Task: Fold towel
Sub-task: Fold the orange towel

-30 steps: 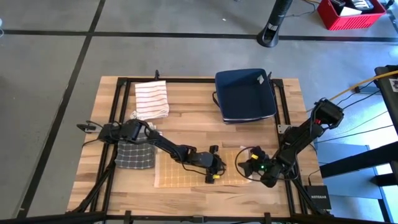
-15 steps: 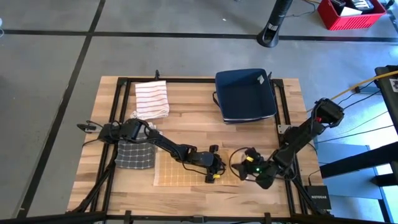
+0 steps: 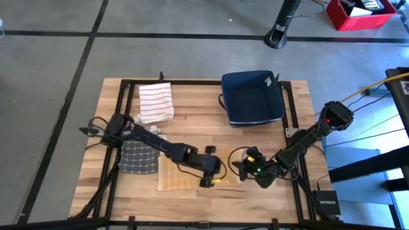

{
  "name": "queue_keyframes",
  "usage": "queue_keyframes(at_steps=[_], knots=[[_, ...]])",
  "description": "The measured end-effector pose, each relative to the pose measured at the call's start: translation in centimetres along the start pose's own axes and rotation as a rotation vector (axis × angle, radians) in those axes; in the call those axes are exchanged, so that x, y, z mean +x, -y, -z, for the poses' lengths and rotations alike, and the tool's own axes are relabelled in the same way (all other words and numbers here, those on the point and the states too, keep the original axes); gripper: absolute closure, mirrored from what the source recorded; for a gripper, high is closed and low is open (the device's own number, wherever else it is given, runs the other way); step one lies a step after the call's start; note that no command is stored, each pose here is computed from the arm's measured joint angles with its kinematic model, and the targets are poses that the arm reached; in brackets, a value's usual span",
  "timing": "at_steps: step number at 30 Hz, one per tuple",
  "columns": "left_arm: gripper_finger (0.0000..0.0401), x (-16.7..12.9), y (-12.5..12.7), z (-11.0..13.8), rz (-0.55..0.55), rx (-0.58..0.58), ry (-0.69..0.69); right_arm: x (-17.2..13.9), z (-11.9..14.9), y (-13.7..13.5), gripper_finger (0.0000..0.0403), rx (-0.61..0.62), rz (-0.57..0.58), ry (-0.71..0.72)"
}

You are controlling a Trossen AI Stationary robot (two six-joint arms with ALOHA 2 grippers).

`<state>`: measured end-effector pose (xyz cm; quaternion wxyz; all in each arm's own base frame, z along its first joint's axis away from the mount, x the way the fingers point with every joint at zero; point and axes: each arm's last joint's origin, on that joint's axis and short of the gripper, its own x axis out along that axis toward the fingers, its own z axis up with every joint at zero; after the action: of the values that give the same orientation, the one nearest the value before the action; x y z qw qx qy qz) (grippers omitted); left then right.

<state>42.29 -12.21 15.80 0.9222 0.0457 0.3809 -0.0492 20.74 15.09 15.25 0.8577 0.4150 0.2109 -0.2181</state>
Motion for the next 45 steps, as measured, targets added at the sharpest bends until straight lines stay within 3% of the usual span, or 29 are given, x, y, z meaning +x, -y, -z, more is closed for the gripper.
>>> queue_keyframes(at_steps=[4, 11, 22, 26, 31, 34, 37, 41, 45], knots=[[0.0317, -0.2, 0.5, 3.2, -0.091, -0.045, -0.230, 0.0, 0.0, 0.0, 0.0387, 0.000, 0.001, -0.006], [0.0324, 1.7, 0.8, 5.2, -0.106, -0.154, -0.084, 0.5, -0.6, -0.6, 0.0391, 0.051, -0.045, 0.019], [0.0325, 2.7, 0.3, 4.6, -0.130, -0.133, 0.040, 4.4, -2.4, -2.9, 0.0390, 0.038, -0.178, 0.075], [0.0325, 1.2, 0.5, 3.7, -0.128, -0.121, 0.020, 4.9, -2.3, -3.6, 0.0388, 0.001, -0.183, 0.068], [0.0326, -4.6, 1.8, 1.5, -0.105, -0.141, -0.041, 4.9, -2.2, -3.5, 0.0384, -0.014, -0.176, 0.060], [0.0326, -7.3, 3.3, 3.2, -0.126, -0.150, -0.233, 4.9, -2.1, -3.3, 0.0383, -0.029, -0.162, 0.045], [0.0326, -8.8, 4.8, 5.1, -0.188, -0.151, -0.332, 4.9, -2.1, -3.3, 0.0383, -0.031, -0.163, 0.038], [0.0326, -7.6, 6.1, 9.2, -0.199, -0.156, -0.353, 4.9, -2.1, -3.3, 0.0382, -0.029, -0.165, 0.038], [0.0326, -6.2, 5.9, 10.7, -0.168, -0.192, -0.242, 4.9, -2.1, -3.5, 0.0384, -0.020, -0.173, 0.033]])
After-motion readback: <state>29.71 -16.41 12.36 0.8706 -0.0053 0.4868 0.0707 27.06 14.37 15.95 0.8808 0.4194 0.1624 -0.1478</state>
